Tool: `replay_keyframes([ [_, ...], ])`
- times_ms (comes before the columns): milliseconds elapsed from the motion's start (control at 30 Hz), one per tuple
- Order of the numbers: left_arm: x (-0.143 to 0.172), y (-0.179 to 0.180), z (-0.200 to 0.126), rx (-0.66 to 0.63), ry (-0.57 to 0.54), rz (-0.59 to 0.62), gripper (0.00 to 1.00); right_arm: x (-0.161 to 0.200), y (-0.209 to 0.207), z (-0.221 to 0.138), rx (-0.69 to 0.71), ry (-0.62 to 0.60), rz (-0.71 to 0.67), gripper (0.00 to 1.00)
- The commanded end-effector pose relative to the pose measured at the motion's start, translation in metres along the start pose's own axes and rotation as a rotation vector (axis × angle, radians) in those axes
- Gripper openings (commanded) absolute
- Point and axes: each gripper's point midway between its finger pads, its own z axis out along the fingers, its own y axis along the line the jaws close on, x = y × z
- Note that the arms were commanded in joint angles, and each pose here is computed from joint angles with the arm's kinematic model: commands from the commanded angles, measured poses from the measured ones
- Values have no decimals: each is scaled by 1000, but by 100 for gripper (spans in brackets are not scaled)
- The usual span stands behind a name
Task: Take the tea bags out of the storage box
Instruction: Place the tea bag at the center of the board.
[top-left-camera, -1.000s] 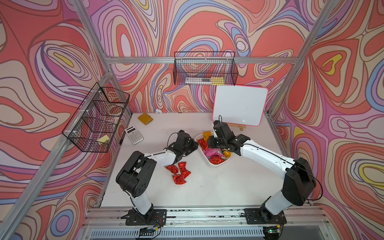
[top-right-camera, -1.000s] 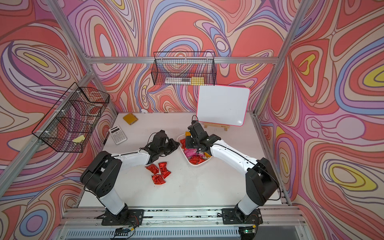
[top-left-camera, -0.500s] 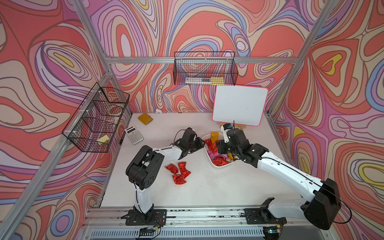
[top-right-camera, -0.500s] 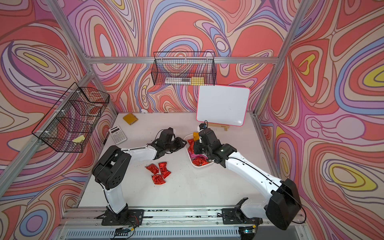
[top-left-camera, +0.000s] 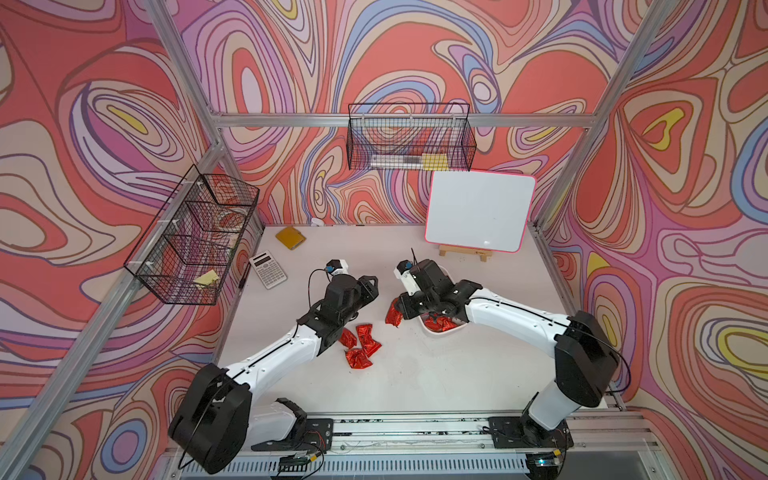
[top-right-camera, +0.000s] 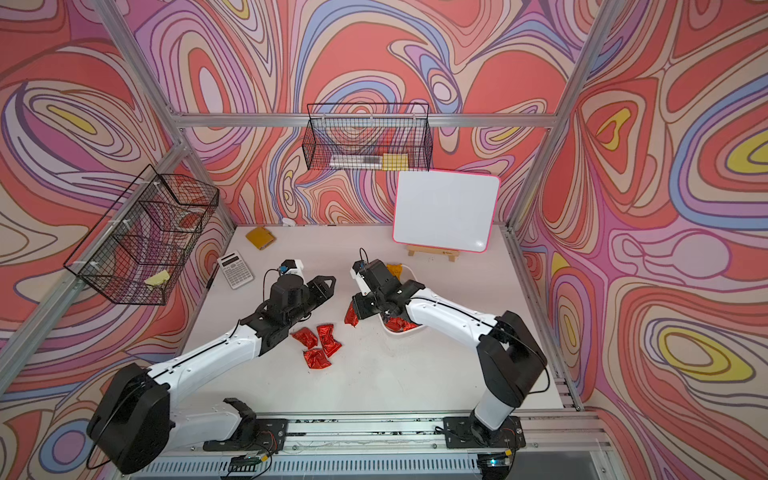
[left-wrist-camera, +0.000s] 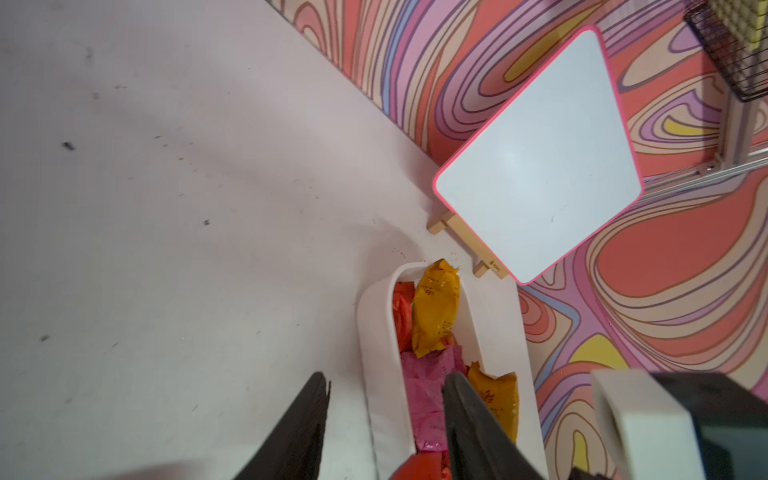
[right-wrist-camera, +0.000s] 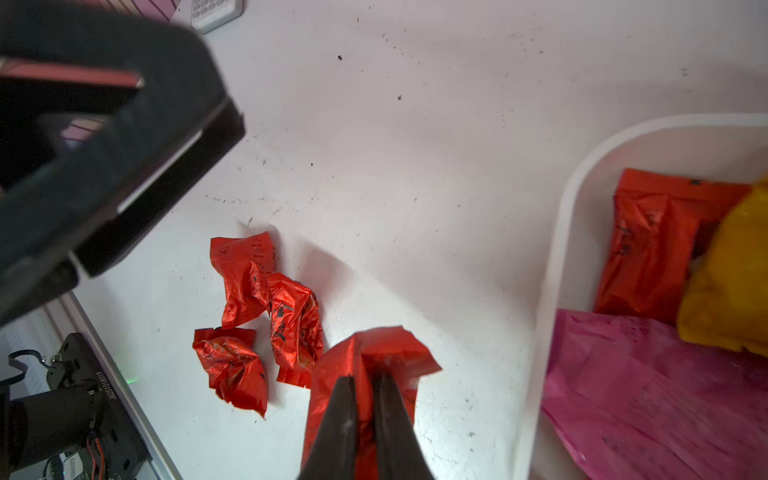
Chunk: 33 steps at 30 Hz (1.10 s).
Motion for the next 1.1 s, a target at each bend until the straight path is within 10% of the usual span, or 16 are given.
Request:
replay_keyframes([
  [0, 3, 34, -16, -107, -28, -32, 49, -4, 11, 21, -64, 14, -14, 11],
  [267, 15, 59, -42, -137, -16, -22, 49, 9, 7, 63, -88, 93, 1, 15],
  [467, 10, 46, -45, -103, -11, 25, 50, 5, 2, 58, -47, 70, -6, 37],
  [1067, 33, -89, 9, 72, 152, 320, 50, -43, -74, -108, 508, -408, 128, 49],
])
